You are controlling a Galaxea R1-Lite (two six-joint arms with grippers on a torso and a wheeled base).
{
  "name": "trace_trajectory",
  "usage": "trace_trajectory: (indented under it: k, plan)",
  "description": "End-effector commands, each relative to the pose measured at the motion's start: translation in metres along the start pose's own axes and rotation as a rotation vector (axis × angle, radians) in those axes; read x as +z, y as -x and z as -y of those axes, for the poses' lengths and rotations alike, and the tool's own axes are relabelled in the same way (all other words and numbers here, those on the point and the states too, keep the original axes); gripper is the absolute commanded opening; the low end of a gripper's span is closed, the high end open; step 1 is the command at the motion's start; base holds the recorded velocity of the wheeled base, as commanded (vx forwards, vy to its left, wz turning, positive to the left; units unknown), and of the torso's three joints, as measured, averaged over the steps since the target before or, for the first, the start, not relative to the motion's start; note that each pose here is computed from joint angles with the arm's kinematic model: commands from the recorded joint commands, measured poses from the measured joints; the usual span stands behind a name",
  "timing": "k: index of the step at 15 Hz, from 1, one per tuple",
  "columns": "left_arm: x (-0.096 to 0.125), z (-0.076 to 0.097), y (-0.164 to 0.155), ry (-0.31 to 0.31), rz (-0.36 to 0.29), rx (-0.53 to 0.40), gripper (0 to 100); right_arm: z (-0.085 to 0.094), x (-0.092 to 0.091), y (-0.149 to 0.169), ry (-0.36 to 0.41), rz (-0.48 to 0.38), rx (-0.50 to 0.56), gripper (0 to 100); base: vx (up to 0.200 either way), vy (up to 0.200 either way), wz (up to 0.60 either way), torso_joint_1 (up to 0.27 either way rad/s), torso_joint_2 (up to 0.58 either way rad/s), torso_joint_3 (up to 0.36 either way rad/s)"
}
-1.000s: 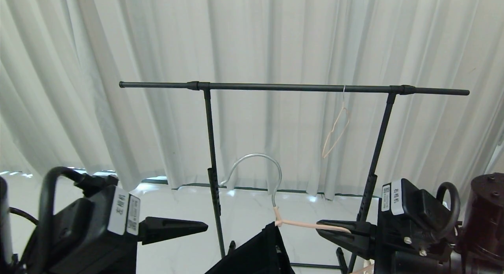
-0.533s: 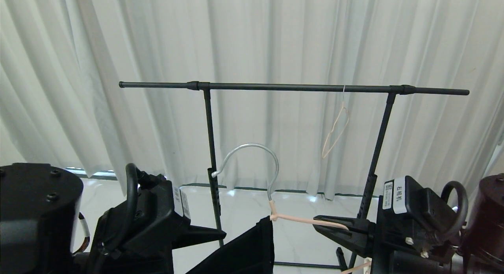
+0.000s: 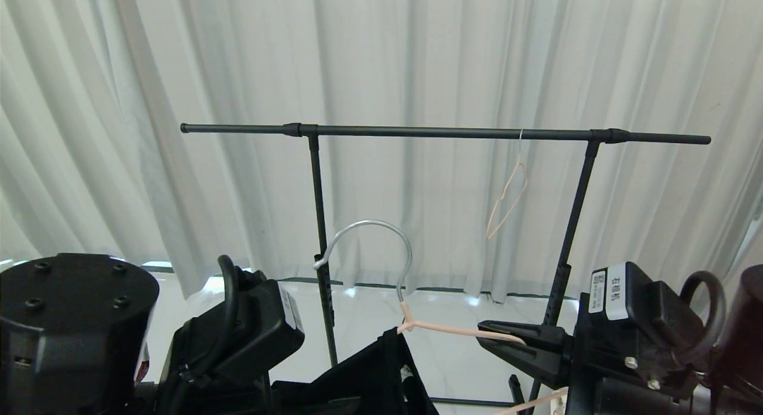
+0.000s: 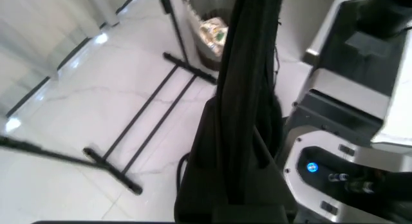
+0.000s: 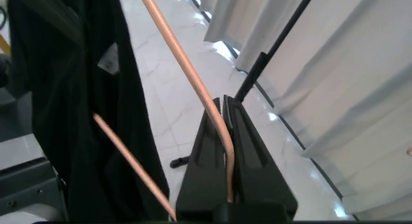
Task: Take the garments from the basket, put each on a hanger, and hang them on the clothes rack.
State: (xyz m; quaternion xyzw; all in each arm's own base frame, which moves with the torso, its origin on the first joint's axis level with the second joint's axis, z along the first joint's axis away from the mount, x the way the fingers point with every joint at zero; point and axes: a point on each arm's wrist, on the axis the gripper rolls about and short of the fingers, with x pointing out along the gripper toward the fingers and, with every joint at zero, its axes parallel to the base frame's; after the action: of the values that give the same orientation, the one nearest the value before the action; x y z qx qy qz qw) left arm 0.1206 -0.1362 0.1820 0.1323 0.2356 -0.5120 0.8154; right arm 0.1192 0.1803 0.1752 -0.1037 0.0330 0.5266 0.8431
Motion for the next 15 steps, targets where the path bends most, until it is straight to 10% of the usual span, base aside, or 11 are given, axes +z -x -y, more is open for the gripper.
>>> trace_trajectory:
  k: [1, 8, 15]
  plan:
    - [-0.001, -0.004, -0.001, 0.013, -0.007, 0.018, 0, -0.002, 0.001, 0.003, 0.004, 0.004, 0.005, 100, 0.0, 0.0, 0.0, 0.0, 0.0, 0.0]
    - [-0.019, -0.025, 0.003, -0.014, -0.035, 0.146, 0, -0.002, -0.007, 0.016, -0.002, -0.026, -0.052, 100, 0.0, 0.0, 0.0, 0.0, 0.0, 0.0]
    - [-0.022, -0.056, -0.005, -0.074, 0.08, 0.293, 0, -0.005, -0.014, 0.023, -0.211, -0.147, -0.035, 100, 0.0, 0.0, 0.0, 0.0, 0.0, 0.0]
